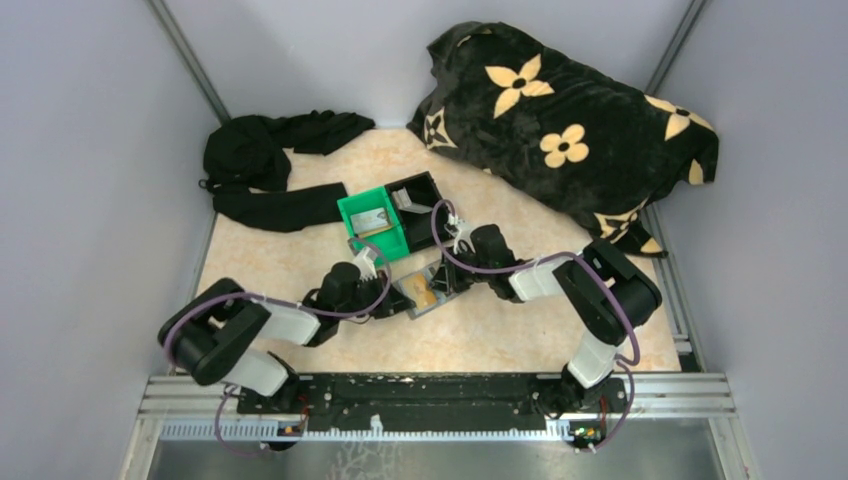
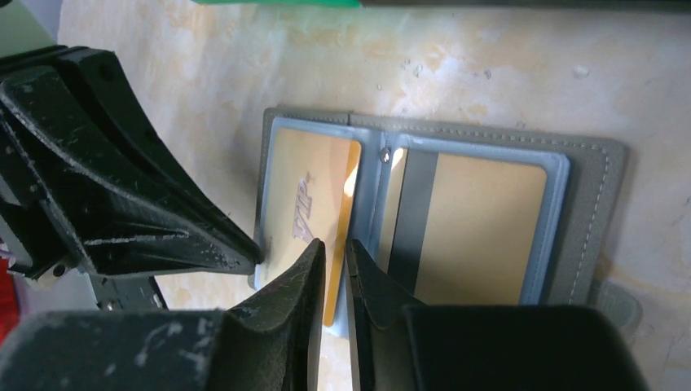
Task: Take the credit cards out of the card holder
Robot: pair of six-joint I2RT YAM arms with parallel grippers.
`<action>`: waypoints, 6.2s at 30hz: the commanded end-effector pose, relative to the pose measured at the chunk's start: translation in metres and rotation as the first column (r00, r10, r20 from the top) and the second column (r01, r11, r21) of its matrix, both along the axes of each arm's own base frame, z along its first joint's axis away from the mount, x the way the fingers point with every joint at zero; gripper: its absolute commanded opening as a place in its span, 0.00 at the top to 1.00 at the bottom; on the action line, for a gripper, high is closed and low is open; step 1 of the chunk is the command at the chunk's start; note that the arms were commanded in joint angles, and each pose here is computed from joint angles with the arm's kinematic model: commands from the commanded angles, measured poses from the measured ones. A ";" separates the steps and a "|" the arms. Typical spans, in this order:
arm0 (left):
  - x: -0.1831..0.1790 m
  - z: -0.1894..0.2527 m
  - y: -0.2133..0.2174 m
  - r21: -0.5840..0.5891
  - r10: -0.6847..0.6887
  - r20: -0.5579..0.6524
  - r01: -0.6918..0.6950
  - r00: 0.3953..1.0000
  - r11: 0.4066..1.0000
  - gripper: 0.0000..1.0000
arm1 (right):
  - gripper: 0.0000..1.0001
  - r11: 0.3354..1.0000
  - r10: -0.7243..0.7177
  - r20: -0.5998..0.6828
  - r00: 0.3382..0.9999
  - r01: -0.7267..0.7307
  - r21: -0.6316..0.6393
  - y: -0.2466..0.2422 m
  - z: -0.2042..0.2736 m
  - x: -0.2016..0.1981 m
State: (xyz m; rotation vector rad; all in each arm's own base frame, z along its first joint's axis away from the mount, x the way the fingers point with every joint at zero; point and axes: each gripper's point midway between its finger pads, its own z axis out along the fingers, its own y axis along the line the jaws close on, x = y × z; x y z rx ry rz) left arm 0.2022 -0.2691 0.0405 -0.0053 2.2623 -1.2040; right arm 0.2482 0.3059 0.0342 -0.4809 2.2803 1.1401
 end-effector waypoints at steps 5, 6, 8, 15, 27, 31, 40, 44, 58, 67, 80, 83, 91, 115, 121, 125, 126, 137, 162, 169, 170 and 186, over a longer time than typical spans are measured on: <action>-0.004 -0.006 0.001 -0.053 0.005 0.005 -0.005 1.000 0.999 0.94 | 0.76 0.999 0.015 0.026 1.000 -0.016 0.029 0.000 0.009 -0.001; -0.004 -0.009 0.003 -0.039 0.009 0.005 -0.009 1.000 0.999 0.94 | 0.73 0.999 0.019 0.020 1.000 -0.020 0.032 0.000 0.008 -0.002; -0.002 -0.015 0.003 -0.020 0.011 0.003 -0.011 1.000 1.000 0.95 | 0.69 0.999 0.027 0.016 1.000 -0.028 0.040 0.001 0.008 -0.004; -0.005 -0.031 -0.003 -0.046 -0.017 -0.033 0.016 0.999 0.999 0.96 | 0.72 0.997 0.050 0.007 0.999 -0.050 0.052 0.001 0.007 -0.010; -0.004 -0.035 0.005 -0.033 0.016 -0.033 -0.017 0.999 0.999 0.98 | 1.00 0.997 0.049 0.023 0.999 -0.051 0.063 0.001 0.012 -0.010; -0.002 -0.034 0.010 -0.009 0.028 -0.024 -0.028 0.999 1.000 0.98 | 1.00 0.997 0.021 0.028 0.999 -0.023 0.076 -0.005 0.016 -0.005; -0.004 -0.035 0.019 0.004 0.037 -0.022 -0.037 0.999 0.999 0.98 | 1.00 0.994 -0.079 0.089 0.993 0.071 0.082 -0.034 0.034 0.022; -0.003 -0.034 0.021 0.013 0.042 -0.016 -0.042 0.999 0.999 0.98 | 1.00 0.993 -0.106 0.120 0.987 0.100 0.058 -0.041 0.039 0.029; 0.005 -0.027 0.021 0.042 0.034 0.021 -0.035 0.999 0.999 0.98 | 1.00 0.972 -0.222 0.119 0.968 0.209 0.107 -0.060 0.052 0.034; 0.009 -0.020 0.018 0.038 0.033 0.044 -0.035 0.999 0.999 0.98 | 1.00 0.900 -0.383 -0.061 0.922 0.387 0.203 -0.074 0.043 0.027; 0.025 0.013 -0.006 -0.066 0.013 0.060 -0.009 0.998 0.998 0.98 | 1.00 0.876 -0.403 -0.141 0.904 0.426 0.226 -0.033 0.030 -0.011; 0.025 0.014 -0.012 -0.095 0.007 0.047 -0.002 0.999 0.995 0.98 | 1.00 0.884 -0.391 -0.139 0.910 0.413 0.219 -0.027 0.026 -0.015; 0.012 -0.021 -0.021 -0.096 -0.006 -0.054 0.000 0.999 0.995 0.99 | 1.00 0.891 -0.368 -0.142 0.919 0.392 0.230 -0.022 0.024 -0.017; 0.012 -0.050 0.006 0.034 0.119 -0.091 -0.117 0.989 0.993 1.00 | 1.00 0.863 -0.502 0.007 0.865 0.501 0.061 -0.089 0.021 0.010; 0.015 -0.046 0.002 0.034 0.107 -0.077 -0.105 0.991 0.994 1.00 | 0.94 0.883 -0.464 -0.021 0.886 0.464 0.067 -0.081 0.014 0.007; 0.016 -0.044 0.000 0.032 0.095 -0.073 -0.093 0.993 0.995 1.00 | 0.88 0.889 -0.442 -0.057 0.895 0.445 0.104 -0.074 0.010 0.003; 0.016 -0.044 0.000 0.033 0.095 -0.072 -0.093 0.993 0.995 1.00 | 0.89 0.889 -0.441 -0.060 0.896 0.445 0.105 -0.074 0.009 0.002; 0.014 -0.047 -0.002 0.030 0.080 -0.080 -0.078 0.994 0.996 1.00 | 1.00 0.895 -0.429 -0.052 0.902 0.432 0.112 -0.073 0.008 0.002; 0.015 -0.044 -0.006 0.020 0.061 -0.074 -0.060 0.995 0.998 1.00 | 1.00 0.876 -0.476 0.038 0.879 0.470 0.105 -0.103 0.028 0.010; 0.021 -0.013 -0.022 -0.049 0.011 -0.004 -0.011 1.000 0.999 1.00 | 0.77 0.897 -0.428 -0.012 0.904 0.426 0.114 -0.093 0.015 0.005; 0.022 -0.005 -0.025 -0.056 0.007 0.013 -0.006 1.000 0.998 1.00 | 0.78 0.897 -0.427 -0.013 0.904 0.425 0.121 -0.092 0.014 0.005; 0.033 0.008 -0.067 -0.046 -0.078 0.024 0.079 0.997 0.996 1.00 | 1.00 0.900 -0.412 -0.030 0.911 0.411 0.145 -0.089 0.010 -0.001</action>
